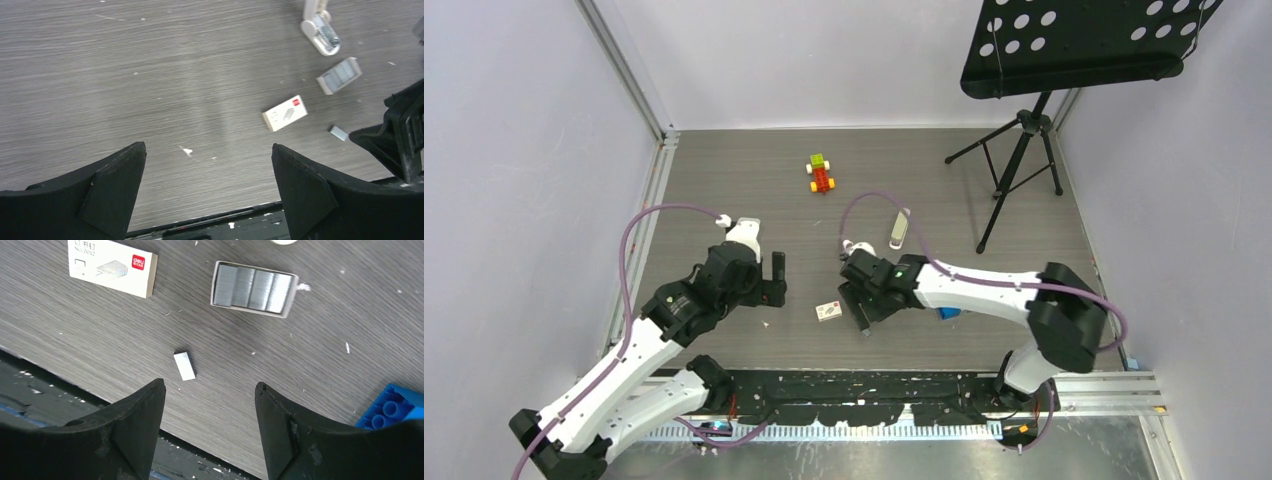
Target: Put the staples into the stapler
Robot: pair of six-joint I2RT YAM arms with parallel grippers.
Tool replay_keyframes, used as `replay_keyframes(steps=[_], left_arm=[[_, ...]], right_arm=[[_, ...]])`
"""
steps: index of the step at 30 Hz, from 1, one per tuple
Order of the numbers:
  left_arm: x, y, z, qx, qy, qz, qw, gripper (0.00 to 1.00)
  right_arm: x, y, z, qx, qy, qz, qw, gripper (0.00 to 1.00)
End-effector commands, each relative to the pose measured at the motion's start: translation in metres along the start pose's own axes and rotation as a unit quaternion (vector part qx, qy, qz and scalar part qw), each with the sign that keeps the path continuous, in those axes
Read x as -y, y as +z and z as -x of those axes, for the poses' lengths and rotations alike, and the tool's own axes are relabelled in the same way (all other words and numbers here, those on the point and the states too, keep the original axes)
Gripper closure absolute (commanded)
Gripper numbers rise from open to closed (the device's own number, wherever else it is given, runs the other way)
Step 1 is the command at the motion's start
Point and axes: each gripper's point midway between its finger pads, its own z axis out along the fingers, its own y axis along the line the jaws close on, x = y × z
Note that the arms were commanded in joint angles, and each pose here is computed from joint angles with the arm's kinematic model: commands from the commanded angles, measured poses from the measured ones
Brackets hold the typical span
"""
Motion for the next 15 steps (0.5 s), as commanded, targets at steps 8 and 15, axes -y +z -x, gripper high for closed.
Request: replay_keyframes(steps=[8, 15], left_arm=[[-0.036, -0.014, 0.018, 0.043, 0.021, 0.061, 0.997, 0.0], [-0.041, -0.019, 0.02, 0.083, 0.003, 0.053, 0.995, 0.0]], right_arm=[[-0.027, 0.023, -0.003, -0.045, -0.107, -0.029, 0.993, 0.41], [-0.04, 0.034, -0.008, -0.068, -0.134, -0.018, 0.989, 0.48]])
